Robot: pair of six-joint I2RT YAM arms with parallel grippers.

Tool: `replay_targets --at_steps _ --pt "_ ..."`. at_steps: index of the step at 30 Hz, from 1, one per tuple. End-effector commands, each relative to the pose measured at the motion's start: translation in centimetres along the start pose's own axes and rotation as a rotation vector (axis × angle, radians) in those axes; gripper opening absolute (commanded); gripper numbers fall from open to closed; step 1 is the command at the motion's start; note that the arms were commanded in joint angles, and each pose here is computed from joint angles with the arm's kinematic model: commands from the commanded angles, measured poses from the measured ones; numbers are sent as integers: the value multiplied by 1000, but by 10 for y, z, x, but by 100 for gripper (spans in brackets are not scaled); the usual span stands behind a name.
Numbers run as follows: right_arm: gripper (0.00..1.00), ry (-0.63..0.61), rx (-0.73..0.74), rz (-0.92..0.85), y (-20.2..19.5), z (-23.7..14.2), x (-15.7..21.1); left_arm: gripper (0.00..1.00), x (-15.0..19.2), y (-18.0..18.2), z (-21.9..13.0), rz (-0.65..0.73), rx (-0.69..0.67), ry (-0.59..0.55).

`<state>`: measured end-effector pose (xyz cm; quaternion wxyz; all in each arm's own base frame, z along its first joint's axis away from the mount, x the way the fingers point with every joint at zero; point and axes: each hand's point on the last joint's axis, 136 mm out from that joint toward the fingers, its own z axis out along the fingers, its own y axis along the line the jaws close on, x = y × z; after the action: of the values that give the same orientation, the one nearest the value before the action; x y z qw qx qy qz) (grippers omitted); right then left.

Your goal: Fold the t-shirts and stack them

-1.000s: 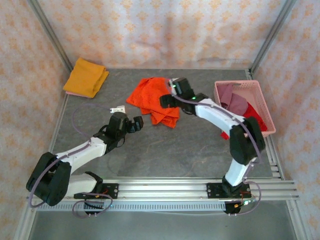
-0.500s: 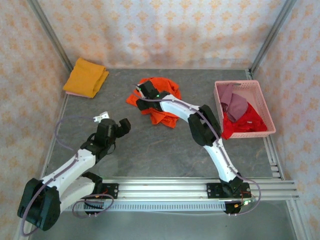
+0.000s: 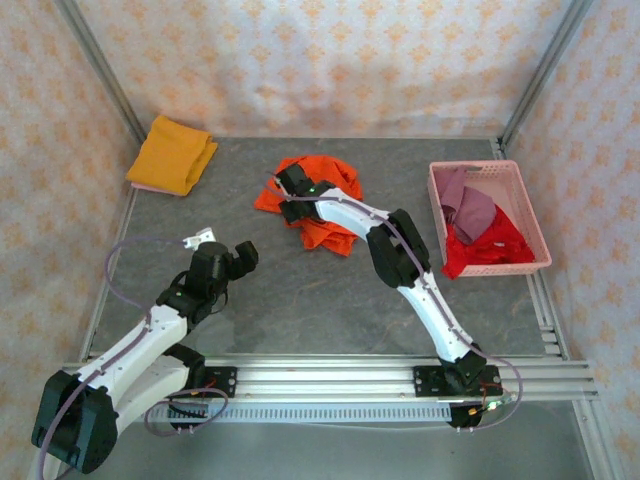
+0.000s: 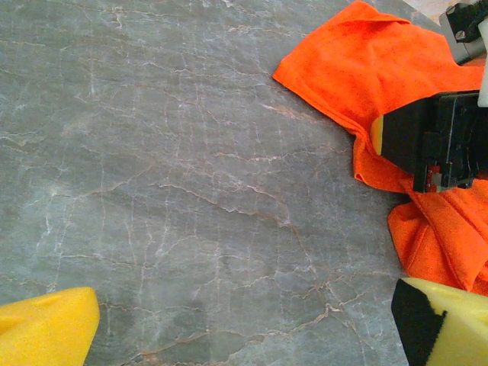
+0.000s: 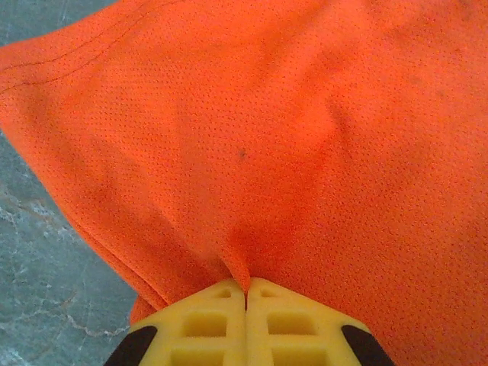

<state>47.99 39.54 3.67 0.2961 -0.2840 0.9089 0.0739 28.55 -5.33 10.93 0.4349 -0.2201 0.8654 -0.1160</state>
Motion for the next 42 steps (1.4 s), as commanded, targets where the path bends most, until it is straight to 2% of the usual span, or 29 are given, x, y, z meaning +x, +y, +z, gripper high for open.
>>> replay_targets --at_steps 1,5,7,9,10,15,16,17,19,22,26,30,35,38,40,42 --pt "0 -77 34 36 -11 -44 -30 100 4 9 4 51 -37 16" --pt "0 -219 61 102 -23 -94 -62 100 8 6 9 86 -34 47" --pt "8 -278 66 150 -32 -116 -72 100 8 1 12 90 -16 56" --pt "6 -322 57 213 -46 -134 -77 100 9 -6 16 90 4 70" --pt "2 -334 49 244 -51 -140 -78 100 10 -9 19 91 12 77" --pt "0 -378 -80 430 -79 -164 -72 100 14 -28 30 102 70 125" --pt "7 -388 -129 446 -77 -167 -72 100 15 -33 33 105 83 133" --pt "7 -389 -185 463 -76 -171 -72 100 17 -39 35 110 101 140" --pt "0 -378 -245 507 -75 -176 -70 100 18 -57 38 121 156 144" --pt "0 -414 -298 588 -81 -183 -71 100 23 -93 42 151 256 143" --pt "0 -470 -358 744 -104 -193 -70 100 32 -134 52 275 380 129" --pt "0 -417 -367 780 -113 -181 -58 100 43 -169 66 441 501 135" --pt "0 -405 -353 788 -116 -175 -52 100 54 -177 104 593 458 185" --pt "0 -408 -339 800 -122 -177 -51 99 57 -183 121 594 454 218" --pt "0 -412 -336 807 -125 -179 -51 94 60 -187 131 588 451 234" --pt "0 -422 -334 810 -127 -182 -51 82 58 -189 142 556 426 227"
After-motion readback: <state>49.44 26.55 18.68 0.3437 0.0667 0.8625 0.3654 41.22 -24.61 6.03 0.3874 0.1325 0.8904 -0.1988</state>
